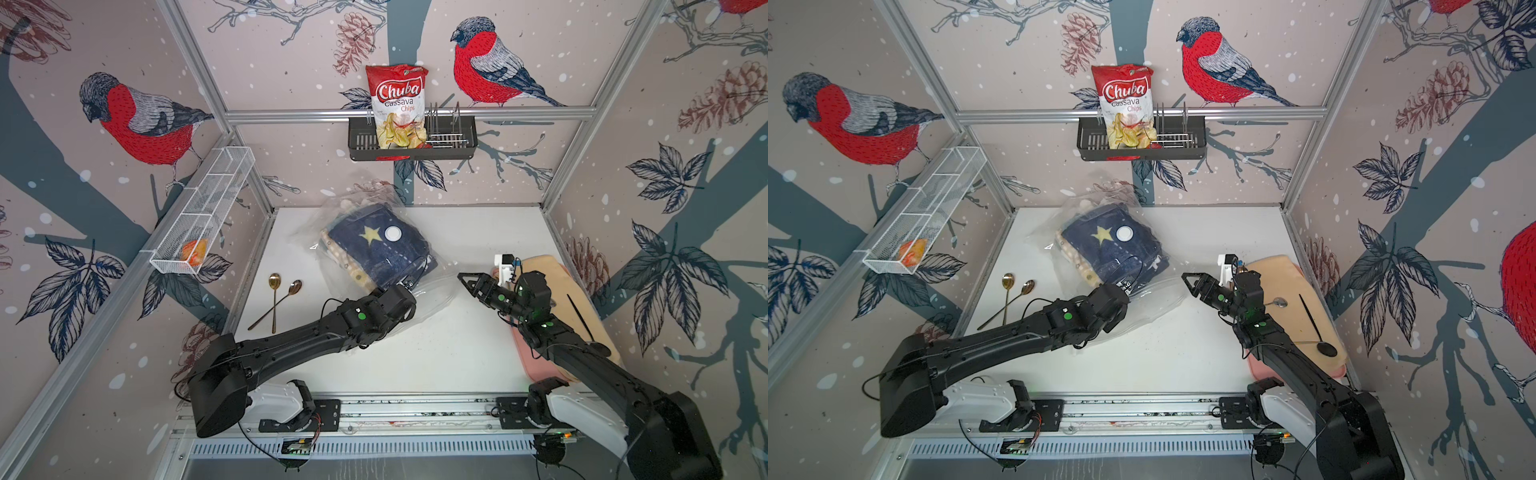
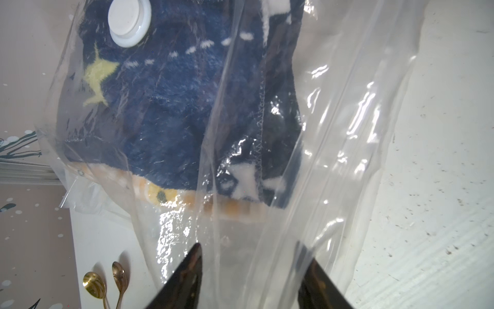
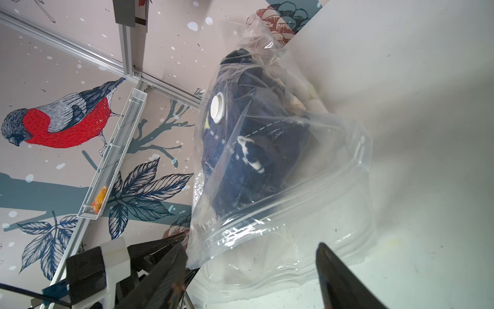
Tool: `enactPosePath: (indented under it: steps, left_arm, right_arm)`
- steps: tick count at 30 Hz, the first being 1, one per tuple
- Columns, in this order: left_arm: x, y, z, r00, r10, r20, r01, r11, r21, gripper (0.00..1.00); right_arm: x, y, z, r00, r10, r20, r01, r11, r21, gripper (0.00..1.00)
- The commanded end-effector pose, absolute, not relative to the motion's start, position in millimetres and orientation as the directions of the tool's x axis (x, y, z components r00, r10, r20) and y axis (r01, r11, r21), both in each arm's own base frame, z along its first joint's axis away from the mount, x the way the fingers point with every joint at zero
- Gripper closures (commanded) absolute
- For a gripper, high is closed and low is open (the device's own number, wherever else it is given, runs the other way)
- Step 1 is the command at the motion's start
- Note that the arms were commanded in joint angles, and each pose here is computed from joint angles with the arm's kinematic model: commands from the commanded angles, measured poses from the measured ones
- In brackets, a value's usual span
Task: Take the blanket out of the vacuum bag
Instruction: Open the vacuum bag at the center of the board.
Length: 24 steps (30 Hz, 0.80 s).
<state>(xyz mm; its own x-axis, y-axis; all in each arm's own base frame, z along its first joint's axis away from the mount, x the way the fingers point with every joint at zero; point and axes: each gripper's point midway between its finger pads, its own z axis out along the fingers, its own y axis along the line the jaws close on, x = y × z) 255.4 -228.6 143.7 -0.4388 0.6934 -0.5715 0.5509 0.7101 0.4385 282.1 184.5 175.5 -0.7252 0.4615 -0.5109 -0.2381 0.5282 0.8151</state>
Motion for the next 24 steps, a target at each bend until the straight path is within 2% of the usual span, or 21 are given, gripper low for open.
enactPosePath:
  steps: [1,3,10,14,18,24]
  left_arm:
    - [264,-225,148,-0.44,0.691,-0.574,0.499,0.719,0.484,0.59]
    - [268,-221,149,-0.445,0.696,-0.563,0.473,0.717,0.513,0.66]
    - [277,-212,163,-0.472,0.664,-0.58,0.372,0.747,0.552,1.0]
    - [278,-214,172,-0.466,0.641,-0.61,0.367,0.767,0.526,1.0]
    - [279,-217,189,-0.441,0.595,-0.672,0.348,0.803,0.483,1.0]
    - [276,-232,220,-0.386,0.498,-0.777,0.379,0.853,0.359,1.0]
  right_arm:
    - [279,189,171,-0.728,0.474,-0.495,-0.215,0.528,0.821,0.28]
    - [272,199,168,-0.736,0.468,-0.489,-0.214,0.525,0.824,0.31]
    - [230,226,149,-0.739,0.547,-0.392,-0.166,0.416,0.894,0.57]
    - [222,234,145,-0.737,0.547,-0.397,-0.156,0.434,0.887,0.65]
    - [222,249,145,-0.759,0.535,-0.372,-0.158,0.403,0.901,0.72]
    - [235,282,155,-0.778,0.521,-0.352,-0.183,0.348,0.919,0.73]
